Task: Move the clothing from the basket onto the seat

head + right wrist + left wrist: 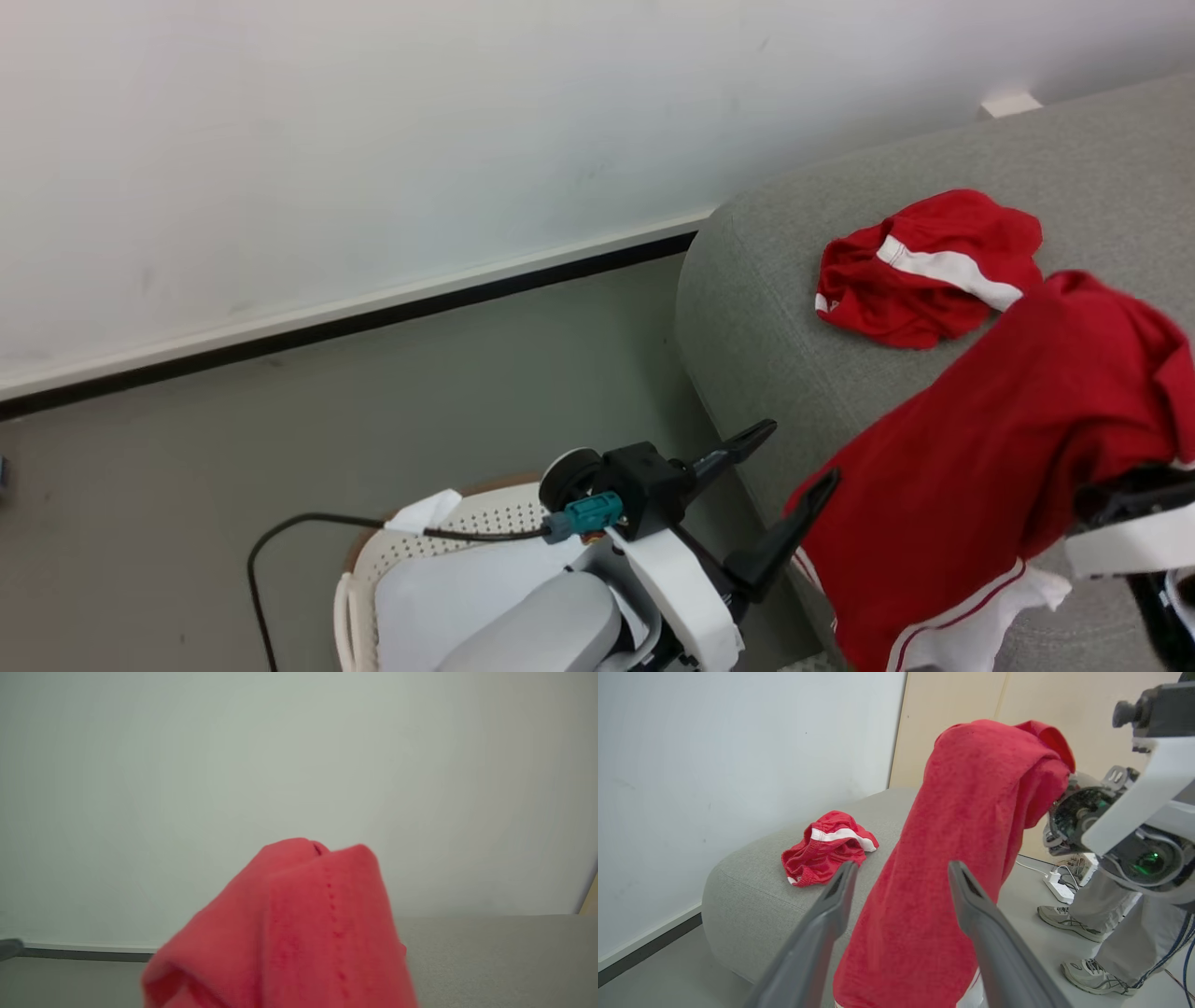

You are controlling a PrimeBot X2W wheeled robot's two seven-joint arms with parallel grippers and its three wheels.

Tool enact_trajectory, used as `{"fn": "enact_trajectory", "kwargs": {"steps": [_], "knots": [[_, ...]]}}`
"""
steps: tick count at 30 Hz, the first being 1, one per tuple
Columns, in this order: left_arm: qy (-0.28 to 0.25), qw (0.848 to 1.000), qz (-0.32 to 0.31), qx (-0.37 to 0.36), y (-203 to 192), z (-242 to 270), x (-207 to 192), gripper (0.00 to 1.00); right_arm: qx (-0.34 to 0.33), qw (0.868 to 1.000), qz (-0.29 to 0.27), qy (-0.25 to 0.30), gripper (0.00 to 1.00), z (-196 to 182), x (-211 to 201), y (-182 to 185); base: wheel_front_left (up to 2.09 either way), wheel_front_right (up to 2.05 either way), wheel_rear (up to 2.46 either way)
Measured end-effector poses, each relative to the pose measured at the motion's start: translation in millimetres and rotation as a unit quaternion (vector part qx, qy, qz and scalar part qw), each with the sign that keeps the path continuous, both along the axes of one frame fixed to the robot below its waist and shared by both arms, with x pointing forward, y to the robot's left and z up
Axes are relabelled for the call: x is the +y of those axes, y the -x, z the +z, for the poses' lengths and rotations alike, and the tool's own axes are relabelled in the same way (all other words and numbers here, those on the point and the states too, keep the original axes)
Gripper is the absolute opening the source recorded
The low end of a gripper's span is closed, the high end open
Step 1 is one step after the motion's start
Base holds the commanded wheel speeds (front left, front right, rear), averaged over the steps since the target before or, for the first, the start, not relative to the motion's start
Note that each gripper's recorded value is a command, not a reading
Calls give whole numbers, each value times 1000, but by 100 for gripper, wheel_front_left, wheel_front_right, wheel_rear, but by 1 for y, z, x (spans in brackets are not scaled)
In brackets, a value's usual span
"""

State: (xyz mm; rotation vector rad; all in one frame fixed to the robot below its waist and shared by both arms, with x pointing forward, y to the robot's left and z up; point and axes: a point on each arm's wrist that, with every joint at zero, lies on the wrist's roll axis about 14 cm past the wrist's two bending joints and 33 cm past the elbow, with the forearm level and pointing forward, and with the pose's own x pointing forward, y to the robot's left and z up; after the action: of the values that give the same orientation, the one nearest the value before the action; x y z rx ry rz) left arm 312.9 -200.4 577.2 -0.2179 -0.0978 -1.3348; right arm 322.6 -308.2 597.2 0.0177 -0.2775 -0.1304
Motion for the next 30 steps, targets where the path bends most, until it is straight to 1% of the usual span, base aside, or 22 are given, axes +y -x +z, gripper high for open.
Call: {"fn": "enact_trajectory", "kwargs": {"steps": [6, 9, 11, 14, 16, 19, 21, 23, 25, 28, 30], "knots": [[-8, 1000, 11, 9, -28, -15, 8, 100, -28, 999, 2, 38, 0, 47, -22, -40, 0, 0, 0], [-11, 1000, 19, 17, -45, -26, 13, 100, -28, 997, -13, 77, 0, 69, -42, -58, 0, 0, 0], [-15, 999, 26, 23, -57, -35, 19, 100, -35, 995, -24, 87, 0, 85, -56, -71, 0, 0, 0], [-25, 999, 34, 29, -73, -51, 27, 100, -38, 993, -49, 95, 0, 104, -83, -88, 0, 0, 0], [-24, 998, 37, 34, -82, -58, 31, 100, -31, 992, -71, 100, 0, 110, -103, -97, 0, 0, 0], [-30, 997, 54, 41, -102, -73, 41, 100, -29, 991, -100, 81, 0, 115, -130, -111, 0, 0, 0], [-37, 996, 64, 46, -115, -86, 49, 100, -3, 989, -122, 88, 0, 108, -147, -120, 0, 0, 0], [-38, 995, 71, 53, -126, -97, 54, 100, 32, 985, -141, 91, 0, 89, -162, -131, 0, 0, 0], [-41, 994, 78, 65, -135, -111, 60, 100, 86, 979, -160, 97, 0, 57, -175, -140, 0, 0, 0], [-51, 991, 87, 87, -142, -135, 69, 100, 162, 965, -188, 85, 0, 4, -194, -146, 0, 0, 0], [-54, 990, 92, 97, -146, -146, 73, 100, 200, 957, -203, 50, 0, -29, -202, -148, 0, 0, 0]]}}
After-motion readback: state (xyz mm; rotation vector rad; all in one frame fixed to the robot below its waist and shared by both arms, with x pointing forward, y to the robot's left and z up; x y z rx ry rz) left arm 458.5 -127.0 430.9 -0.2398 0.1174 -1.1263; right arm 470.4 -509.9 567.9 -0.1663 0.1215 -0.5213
